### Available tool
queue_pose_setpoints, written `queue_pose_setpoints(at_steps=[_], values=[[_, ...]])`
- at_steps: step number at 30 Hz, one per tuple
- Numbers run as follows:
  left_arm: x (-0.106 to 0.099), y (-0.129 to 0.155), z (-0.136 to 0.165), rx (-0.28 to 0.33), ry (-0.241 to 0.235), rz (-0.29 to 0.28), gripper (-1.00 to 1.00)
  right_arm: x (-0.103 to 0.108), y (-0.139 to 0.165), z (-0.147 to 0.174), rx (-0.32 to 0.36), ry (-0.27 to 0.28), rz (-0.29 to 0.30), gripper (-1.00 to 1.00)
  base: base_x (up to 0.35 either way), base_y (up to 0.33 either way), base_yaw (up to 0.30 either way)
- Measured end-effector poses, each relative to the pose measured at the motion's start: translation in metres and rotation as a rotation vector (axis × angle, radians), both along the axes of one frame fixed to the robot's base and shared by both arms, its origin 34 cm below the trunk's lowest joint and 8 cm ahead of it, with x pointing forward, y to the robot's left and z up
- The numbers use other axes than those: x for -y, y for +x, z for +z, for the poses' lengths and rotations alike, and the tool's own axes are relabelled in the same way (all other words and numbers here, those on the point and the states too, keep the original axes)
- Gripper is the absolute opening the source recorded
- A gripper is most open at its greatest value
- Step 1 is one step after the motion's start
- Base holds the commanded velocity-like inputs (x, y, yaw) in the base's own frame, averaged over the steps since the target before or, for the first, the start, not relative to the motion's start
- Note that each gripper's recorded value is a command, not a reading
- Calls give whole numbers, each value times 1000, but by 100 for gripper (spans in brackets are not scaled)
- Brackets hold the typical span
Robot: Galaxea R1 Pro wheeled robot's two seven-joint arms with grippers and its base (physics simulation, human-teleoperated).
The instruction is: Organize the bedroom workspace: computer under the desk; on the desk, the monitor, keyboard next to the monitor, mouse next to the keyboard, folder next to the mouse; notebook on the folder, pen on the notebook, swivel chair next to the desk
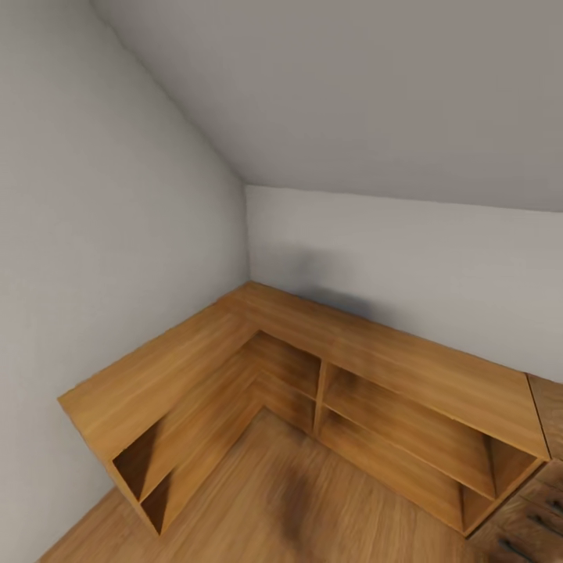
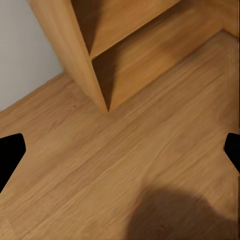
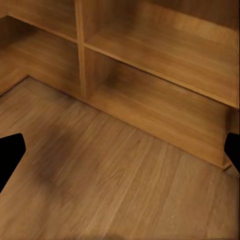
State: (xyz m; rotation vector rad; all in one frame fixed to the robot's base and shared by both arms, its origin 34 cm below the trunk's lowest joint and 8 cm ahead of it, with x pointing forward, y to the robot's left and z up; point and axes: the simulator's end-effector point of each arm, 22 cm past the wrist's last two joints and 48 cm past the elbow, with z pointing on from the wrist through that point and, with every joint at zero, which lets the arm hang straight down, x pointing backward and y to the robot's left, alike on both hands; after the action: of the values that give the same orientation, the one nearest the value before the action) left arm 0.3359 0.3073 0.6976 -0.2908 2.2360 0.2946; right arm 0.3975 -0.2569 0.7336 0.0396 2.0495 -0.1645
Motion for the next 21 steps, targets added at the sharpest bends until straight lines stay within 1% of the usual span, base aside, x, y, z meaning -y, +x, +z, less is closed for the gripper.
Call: queue_pose_setpoints(at_steps=[9,12,21], values=[[0,0,0,0,0,-1,100,0,0,0,0,0,0,100,259,0,-292],[0,0,0,-1,-1,0,100,0,0,0,0,0,0,100,74,0,-292],[0,0,0,-1,0,-1,100,0,0,0,0,0,0,100,9,2,-292]])
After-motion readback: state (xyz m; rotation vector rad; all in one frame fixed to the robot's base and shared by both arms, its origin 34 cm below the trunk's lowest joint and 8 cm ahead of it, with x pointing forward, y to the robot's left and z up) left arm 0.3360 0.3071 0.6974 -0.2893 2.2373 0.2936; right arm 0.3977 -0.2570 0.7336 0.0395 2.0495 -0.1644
